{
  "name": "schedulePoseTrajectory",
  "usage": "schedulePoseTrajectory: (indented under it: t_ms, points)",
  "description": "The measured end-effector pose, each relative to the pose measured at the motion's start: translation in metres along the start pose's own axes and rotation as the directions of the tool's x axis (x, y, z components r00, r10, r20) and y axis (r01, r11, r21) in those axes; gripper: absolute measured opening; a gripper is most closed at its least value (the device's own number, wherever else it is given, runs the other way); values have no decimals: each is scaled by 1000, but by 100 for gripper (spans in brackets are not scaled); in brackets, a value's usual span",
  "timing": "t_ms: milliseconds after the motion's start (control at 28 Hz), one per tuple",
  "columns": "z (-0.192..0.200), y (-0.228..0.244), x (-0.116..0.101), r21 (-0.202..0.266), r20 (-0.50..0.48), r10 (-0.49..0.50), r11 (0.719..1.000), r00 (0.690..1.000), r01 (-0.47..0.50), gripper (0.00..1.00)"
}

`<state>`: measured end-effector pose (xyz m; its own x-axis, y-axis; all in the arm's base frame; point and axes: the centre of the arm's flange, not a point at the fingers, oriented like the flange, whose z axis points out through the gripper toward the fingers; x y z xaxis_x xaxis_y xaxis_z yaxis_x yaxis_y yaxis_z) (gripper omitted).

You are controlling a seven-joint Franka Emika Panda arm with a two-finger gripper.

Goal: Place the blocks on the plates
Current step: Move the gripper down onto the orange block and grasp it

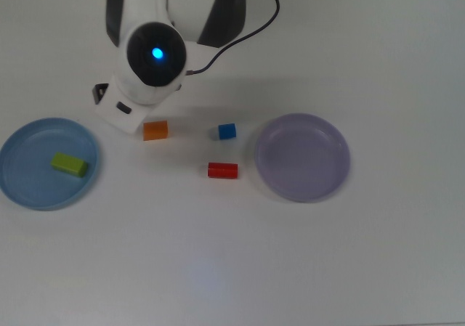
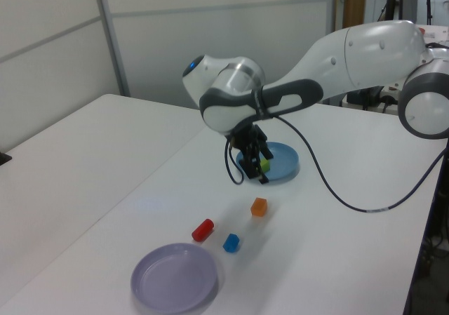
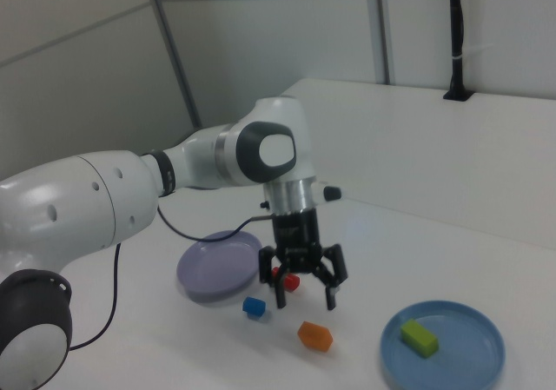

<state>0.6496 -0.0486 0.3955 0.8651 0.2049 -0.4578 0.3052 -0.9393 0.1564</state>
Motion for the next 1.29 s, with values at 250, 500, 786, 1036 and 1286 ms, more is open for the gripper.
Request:
schedulePoseTrajectory:
  t_ms: [250,500,786,1036,1286]
  points:
    - [44,-31,18,8,101,-58,998,993,57,100]
    - [80,-35,40,-48,154,-54,997,987,62,100]
    - [97,-39,67,-77,74,-38,996,997,44,100]
    - [89,-42,71,-87,40,-40,995,998,44,100]
    - [85,-46,75,-94,10,-49,994,999,49,92]
